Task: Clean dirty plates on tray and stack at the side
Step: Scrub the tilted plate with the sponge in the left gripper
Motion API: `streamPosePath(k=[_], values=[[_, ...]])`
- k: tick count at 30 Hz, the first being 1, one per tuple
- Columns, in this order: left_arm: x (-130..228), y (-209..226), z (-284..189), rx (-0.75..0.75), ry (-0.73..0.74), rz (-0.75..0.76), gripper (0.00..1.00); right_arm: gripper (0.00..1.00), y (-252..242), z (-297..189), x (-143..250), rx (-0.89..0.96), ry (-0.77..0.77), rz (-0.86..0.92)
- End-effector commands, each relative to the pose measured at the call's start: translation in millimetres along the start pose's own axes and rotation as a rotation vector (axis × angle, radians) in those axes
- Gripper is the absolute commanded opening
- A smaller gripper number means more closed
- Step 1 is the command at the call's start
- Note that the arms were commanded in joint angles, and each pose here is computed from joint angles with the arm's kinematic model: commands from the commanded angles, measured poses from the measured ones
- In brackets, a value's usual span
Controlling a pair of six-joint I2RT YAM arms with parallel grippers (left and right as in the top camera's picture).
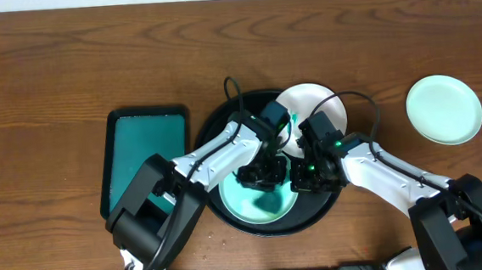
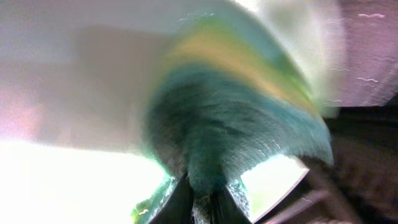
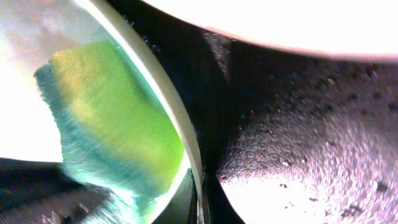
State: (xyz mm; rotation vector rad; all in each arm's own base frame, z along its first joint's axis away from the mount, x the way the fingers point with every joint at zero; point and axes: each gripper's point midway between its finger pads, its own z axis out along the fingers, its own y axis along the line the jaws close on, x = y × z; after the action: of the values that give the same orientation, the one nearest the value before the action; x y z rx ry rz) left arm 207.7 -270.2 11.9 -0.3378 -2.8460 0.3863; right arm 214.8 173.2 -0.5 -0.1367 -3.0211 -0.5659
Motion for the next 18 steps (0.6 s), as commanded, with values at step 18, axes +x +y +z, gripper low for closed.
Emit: streamPosePath(k=[18], values=[[-15.1, 156.5, -49.4, -0.870, -0.353, -0.370, 0.07, 0.01, -16.1, 8.3, 5.3, 0.071, 0.016, 0.017]])
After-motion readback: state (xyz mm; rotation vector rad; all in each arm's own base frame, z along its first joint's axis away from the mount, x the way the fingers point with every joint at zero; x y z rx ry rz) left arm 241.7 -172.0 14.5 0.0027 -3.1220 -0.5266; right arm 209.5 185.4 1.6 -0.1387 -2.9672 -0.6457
